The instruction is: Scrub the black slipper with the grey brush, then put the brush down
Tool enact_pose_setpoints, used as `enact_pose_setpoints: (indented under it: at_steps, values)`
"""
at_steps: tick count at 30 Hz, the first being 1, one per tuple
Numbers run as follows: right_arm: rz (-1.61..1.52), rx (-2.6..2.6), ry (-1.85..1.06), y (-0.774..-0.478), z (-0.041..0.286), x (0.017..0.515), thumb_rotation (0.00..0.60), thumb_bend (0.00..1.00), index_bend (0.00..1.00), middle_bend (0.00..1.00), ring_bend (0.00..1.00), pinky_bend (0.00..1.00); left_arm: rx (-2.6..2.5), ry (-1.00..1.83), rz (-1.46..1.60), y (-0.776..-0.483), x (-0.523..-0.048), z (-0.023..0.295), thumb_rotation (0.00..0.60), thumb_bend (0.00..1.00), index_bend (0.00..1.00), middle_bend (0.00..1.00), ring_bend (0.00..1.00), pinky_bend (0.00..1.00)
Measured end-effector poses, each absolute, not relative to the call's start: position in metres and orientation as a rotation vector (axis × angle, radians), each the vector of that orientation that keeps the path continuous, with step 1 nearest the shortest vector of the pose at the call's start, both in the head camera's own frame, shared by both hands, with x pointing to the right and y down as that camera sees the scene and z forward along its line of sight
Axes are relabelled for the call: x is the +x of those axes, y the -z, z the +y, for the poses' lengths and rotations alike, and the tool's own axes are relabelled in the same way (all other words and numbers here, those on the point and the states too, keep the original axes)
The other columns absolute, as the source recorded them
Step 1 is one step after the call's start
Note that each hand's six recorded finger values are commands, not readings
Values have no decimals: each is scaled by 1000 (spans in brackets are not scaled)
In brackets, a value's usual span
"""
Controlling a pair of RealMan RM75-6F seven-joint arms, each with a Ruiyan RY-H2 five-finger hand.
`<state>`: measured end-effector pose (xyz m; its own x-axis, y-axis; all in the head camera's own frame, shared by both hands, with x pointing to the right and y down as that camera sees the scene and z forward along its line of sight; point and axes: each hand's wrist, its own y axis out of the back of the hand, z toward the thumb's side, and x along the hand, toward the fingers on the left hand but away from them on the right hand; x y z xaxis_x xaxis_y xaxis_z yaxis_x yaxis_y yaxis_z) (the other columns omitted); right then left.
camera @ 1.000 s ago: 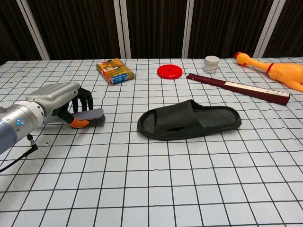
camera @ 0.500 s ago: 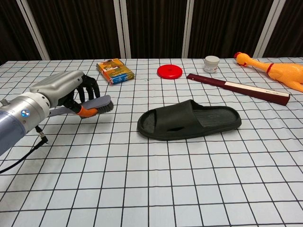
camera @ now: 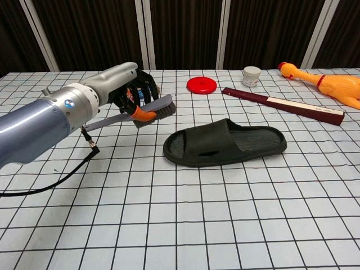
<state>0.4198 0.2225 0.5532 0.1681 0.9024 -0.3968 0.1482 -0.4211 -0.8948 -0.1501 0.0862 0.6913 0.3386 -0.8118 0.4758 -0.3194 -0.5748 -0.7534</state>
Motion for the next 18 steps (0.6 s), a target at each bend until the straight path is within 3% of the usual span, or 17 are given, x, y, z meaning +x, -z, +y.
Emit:
enact_pose_setpoints:
  at_steps: [5,8,18]
  values:
    - [-890,-1775,-1349,-578,227,412,600,365,110,7,0,61,-2114,1180,973,-683,-136,87,600,608,715,666,521,622]
    - [-794,-1820,-1321,-591,231,395,600,436,196,65,27,127,-2114,1184,954,-676,-132,86,600,604,712,664,521,622]
    - [-498,-1898,-1009,-599,233,305,600,606,228,119,77,140,-2070,1281,907,-665,-143,84,600,595,710,663,521,622]
